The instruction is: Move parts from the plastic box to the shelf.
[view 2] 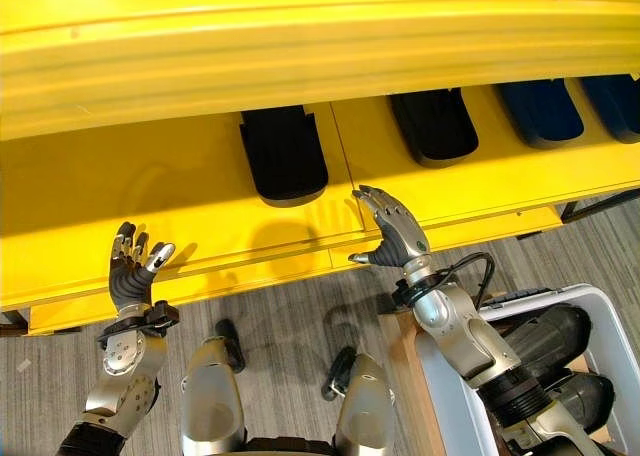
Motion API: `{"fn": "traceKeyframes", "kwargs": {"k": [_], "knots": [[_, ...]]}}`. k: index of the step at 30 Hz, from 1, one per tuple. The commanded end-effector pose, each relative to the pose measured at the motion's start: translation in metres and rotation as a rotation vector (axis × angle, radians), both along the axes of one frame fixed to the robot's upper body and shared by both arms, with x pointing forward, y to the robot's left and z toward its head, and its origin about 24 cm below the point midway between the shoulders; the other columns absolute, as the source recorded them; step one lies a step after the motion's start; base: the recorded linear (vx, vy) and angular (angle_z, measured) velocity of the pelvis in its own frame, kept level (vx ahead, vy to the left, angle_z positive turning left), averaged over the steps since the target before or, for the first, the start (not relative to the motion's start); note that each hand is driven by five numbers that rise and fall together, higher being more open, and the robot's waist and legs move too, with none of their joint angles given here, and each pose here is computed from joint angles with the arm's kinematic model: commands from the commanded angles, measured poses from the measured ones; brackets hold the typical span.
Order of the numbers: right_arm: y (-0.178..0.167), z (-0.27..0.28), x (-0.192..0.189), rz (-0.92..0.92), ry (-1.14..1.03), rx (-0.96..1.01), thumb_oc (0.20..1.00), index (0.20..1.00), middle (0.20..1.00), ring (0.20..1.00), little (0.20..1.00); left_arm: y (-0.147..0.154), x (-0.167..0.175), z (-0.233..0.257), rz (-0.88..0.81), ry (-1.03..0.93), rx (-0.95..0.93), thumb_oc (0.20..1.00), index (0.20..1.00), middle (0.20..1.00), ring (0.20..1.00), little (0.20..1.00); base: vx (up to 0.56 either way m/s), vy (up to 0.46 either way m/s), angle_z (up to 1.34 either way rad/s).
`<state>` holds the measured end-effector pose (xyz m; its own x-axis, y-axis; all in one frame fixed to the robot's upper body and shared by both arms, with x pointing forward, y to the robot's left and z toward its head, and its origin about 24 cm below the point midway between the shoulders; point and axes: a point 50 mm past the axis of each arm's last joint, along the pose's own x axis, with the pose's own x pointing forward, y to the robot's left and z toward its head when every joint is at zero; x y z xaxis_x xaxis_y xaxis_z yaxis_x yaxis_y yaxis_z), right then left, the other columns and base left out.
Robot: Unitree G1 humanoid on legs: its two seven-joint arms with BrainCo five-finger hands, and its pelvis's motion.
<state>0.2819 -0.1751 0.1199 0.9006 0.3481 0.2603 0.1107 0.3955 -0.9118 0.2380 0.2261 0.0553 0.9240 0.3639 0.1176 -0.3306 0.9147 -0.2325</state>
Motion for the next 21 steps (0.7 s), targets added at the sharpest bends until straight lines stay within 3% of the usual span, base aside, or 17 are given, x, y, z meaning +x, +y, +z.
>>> {"fn": "traceKeyframes", "kwargs": {"k": [1, 21], "knots": [[0.002, 0.020, 0.004, 0.038, -0.104, -0.053, 1.000, 1.000, 1.000, 1.000, 1.000, -0.006, -0.003, 0.024, -0.089, -0.124, -0.006, 1.000, 1.000, 1.000, 1.000, 1.000, -0.02, -0.042, 0.05], [0.028, 0.002, 0.003, 0.249, 0.123, -0.283, 1.000, 1.000, 1.000, 1.000, 1.000, 0.008, -0.001, 0.031, -0.062, -0.131, 0.035, 1.000, 1.000, 1.000, 1.000, 1.000, -0.02, -0.026, 0.04]]}}
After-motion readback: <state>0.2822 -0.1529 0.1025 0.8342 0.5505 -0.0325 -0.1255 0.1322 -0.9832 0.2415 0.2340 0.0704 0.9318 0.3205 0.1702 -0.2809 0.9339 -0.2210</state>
